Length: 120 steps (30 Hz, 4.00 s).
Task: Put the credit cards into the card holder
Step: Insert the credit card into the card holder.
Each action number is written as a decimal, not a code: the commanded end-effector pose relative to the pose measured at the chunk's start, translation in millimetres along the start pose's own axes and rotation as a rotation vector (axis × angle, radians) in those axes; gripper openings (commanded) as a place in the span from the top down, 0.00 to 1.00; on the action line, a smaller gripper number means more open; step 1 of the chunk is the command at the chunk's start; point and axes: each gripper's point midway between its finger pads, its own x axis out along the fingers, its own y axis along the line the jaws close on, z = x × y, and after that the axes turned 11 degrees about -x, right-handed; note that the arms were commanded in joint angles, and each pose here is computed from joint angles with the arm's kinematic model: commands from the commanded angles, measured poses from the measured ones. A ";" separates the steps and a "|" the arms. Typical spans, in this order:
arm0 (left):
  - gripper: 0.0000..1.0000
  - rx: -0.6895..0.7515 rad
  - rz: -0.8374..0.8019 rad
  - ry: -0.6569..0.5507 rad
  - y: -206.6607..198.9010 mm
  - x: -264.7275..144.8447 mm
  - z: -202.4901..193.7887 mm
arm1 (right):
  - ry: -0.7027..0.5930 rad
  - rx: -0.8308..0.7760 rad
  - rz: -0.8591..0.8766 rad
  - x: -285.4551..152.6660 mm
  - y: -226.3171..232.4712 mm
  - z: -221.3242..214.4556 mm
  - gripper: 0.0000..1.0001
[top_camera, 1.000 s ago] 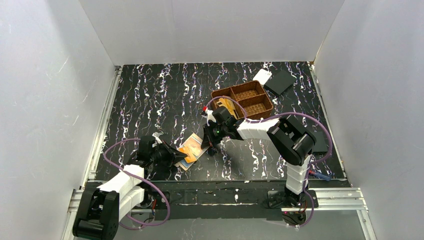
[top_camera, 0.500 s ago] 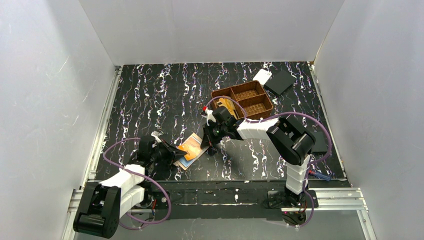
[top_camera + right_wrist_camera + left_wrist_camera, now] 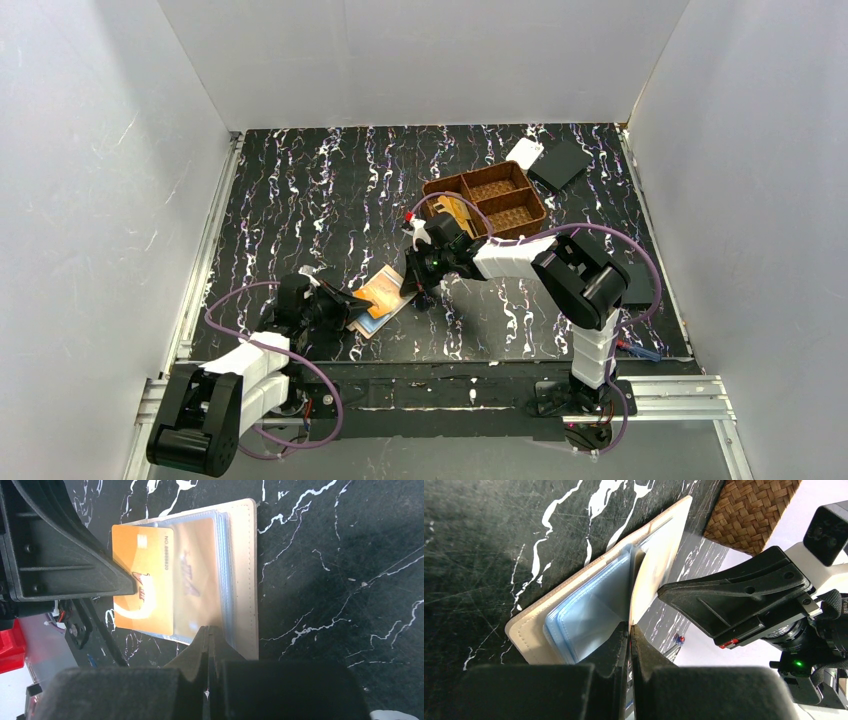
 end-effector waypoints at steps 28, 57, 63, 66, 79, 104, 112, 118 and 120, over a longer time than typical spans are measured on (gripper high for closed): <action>1.00 0.156 0.020 0.094 -11.3 24.7 4.0 | 0.061 0.040 -0.026 9.4 -10.4 -21.3 0.99; 1.00 0.253 0.124 0.416 -12.5 35.4 -14.3 | 0.085 0.056 -0.091 13.0 -32.0 5.9 0.81; 0.92 0.243 0.150 0.386 -14.3 38.7 -17.1 | 0.067 0.062 -0.109 9.9 -33.0 6.6 0.83; 0.71 0.236 0.201 0.316 -9.2 28.6 -12.4 | 0.070 0.060 -0.117 7.1 -33.0 5.3 0.83; 0.29 0.236 0.384 0.186 -8.8 -3.2 1.0 | 0.066 0.049 -0.117 2.6 -29.4 6.3 0.83; 0.25 0.393 0.508 0.030 -2.4 -46.8 13.6 | 0.060 0.025 -0.047 9.5 -2.3 9.2 0.87; 0.61 0.338 0.460 0.107 6.5 -20.0 5.6 | 0.046 0.038 -0.016 15.2 4.2 9.2 0.87; 0.46 0.349 0.490 0.074 13.0 -21.5 11.5 | 0.054 0.037 -0.023 16.1 4.8 4.8 0.87; 0.43 0.348 0.495 0.066 14.2 -23.6 12.1 | 0.055 0.038 -0.021 17.1 4.8 3.4 0.88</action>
